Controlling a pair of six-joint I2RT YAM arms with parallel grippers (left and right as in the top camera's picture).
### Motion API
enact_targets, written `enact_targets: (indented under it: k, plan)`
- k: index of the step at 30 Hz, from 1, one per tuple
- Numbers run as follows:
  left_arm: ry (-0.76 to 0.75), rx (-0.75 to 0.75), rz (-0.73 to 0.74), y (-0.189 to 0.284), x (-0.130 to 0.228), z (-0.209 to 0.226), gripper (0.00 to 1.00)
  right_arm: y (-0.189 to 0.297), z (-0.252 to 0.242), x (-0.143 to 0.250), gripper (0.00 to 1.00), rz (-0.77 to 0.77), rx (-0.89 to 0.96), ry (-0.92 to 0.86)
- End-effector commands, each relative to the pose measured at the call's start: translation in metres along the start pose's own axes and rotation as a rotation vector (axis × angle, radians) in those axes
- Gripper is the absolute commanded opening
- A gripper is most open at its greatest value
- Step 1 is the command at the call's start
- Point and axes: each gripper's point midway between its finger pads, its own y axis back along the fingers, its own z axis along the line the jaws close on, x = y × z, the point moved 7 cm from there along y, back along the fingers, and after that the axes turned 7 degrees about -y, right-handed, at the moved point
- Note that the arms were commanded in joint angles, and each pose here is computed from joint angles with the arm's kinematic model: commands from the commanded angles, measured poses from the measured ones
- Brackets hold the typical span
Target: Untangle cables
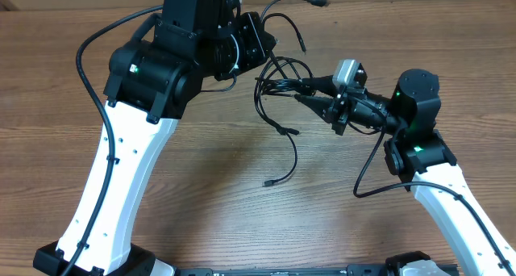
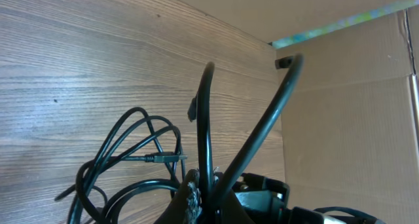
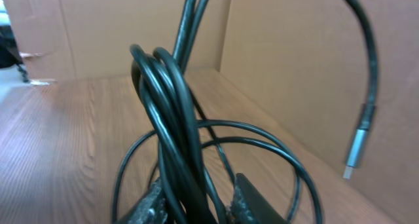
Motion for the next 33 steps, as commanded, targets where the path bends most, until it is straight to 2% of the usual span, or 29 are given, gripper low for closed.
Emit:
enact_targets:
  k: [1,5,8,9,10,11,13,15,18,24,27,30,33]
  plan:
    - [0.007,0.007,-0.027,0.004,-0.004,-0.004,0.04,0.0,0.005,-0.017,0.17,-0.027,-0.003,0.04]
    - [0.009,-0.027,-0.057,0.004,-0.007,0.0,0.04,0.0,0.005,-0.016,0.07,-0.021,-0.003,0.032]
    - [0.009,-0.049,-0.075,0.004,-0.009,0.002,0.04,0.0,0.005,-0.016,0.06,-0.02,-0.002,0.028]
    - [0.009,-0.054,-0.079,0.004,-0.01,0.003,0.1,0.0,0.005,-0.016,0.06,-0.02,-0.002,0.017]
    - [0.001,-0.06,-0.084,0.004,-0.01,0.003,0.28,0.0,0.005,-0.016,0.05,-0.02,-0.003,0.003]
    - [-0.015,-0.065,-0.087,0.005,-0.01,0.004,0.5,0.0,0.005,-0.016,0.05,-0.02,-0.002,-0.009]
    - [-0.079,-0.079,-0.089,0.005,-0.011,0.005,0.84,0.001,0.004,-0.015,0.05,-0.018,0.001,-0.037]
    - [-0.156,-0.086,-0.08,0.005,-0.01,0.006,0.99,0.003,0.002,-0.014,0.05,-0.012,0.011,-0.057]
    - [-0.276,-0.09,-0.062,0.005,-0.008,0.006,1.0,0.008,-0.008,-0.012,0.04,-0.01,0.07,-0.143]
    - [-0.658,0.0,0.052,0.004,0.008,0.002,0.93,0.018,-0.018,-0.012,0.04,-0.024,0.107,-0.326]
    - [-0.775,-0.01,0.098,0.004,0.015,0.006,0.85,0.017,-0.014,-0.012,0.04,-0.024,0.061,-0.372]
    - [-0.906,-0.014,0.142,0.005,0.021,0.011,0.72,0.017,-0.009,-0.013,0.04,-0.022,0.011,-0.419]
    - [-0.949,-0.02,0.143,0.005,0.021,0.012,0.72,0.017,-0.004,-0.015,0.04,-0.021,-0.032,-0.466]
